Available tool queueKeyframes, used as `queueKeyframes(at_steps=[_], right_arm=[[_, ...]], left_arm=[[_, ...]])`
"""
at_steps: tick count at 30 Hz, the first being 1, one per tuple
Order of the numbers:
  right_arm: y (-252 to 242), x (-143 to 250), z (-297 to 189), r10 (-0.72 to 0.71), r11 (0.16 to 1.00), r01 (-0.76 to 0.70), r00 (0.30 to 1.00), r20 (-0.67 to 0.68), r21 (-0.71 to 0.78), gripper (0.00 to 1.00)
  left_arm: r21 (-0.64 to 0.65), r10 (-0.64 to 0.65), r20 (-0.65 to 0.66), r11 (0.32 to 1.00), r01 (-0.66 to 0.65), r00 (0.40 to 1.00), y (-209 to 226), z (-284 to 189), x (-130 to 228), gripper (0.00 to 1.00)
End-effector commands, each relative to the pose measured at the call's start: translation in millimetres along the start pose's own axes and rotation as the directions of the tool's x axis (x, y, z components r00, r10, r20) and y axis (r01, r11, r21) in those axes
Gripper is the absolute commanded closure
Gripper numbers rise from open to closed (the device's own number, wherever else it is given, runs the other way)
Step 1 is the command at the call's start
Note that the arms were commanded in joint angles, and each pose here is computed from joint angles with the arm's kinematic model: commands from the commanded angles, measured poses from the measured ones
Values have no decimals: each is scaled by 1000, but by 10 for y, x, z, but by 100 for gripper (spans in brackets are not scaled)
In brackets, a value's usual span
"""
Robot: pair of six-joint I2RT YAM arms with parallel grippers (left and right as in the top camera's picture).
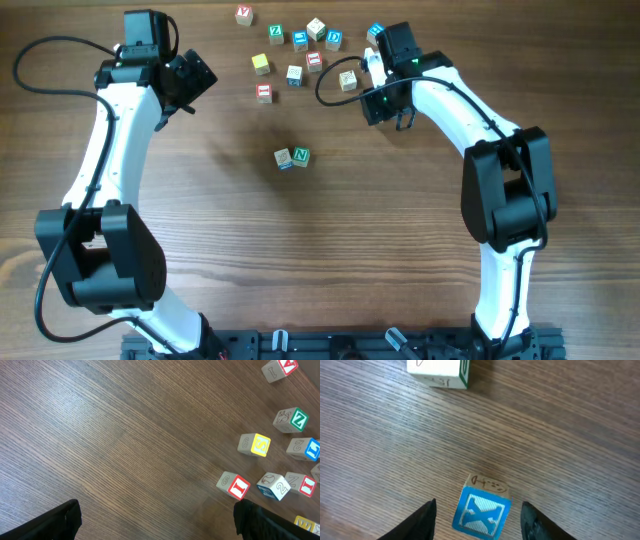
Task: Form a circle
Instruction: 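Lower the right gripper onto the blue X block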
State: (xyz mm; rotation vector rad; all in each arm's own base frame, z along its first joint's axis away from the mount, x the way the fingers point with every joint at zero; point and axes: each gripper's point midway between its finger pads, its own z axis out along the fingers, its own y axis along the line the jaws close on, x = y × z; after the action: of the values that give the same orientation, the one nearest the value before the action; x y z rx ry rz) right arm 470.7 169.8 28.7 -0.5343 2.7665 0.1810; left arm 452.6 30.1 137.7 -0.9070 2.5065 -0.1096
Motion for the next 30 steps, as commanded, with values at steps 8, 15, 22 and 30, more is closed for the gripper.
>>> queueKeyframes(at_steps=[8,15,22,30], right_arm=[[-34,33,-65,11,1000,-11,1000,-8,17,44],[-35,27,-65,23,1000,-23,1000,-5,17,42],[-36,-13,-65,29,999,-30,1000,11,17,37],[-36,-14,-65,29,999,-29,1000,12,17,37]], left_arm=[[-2,10,23,1000,-10,1000,7,-43,-68,0],[-2,10,23,1000,-10,1000,7,-43,-68,0],[-2,10,23,1000,-10,1000,7,-43,-68,0],[-2,10,23,1000,-10,1000,7,-43,-69,0]])
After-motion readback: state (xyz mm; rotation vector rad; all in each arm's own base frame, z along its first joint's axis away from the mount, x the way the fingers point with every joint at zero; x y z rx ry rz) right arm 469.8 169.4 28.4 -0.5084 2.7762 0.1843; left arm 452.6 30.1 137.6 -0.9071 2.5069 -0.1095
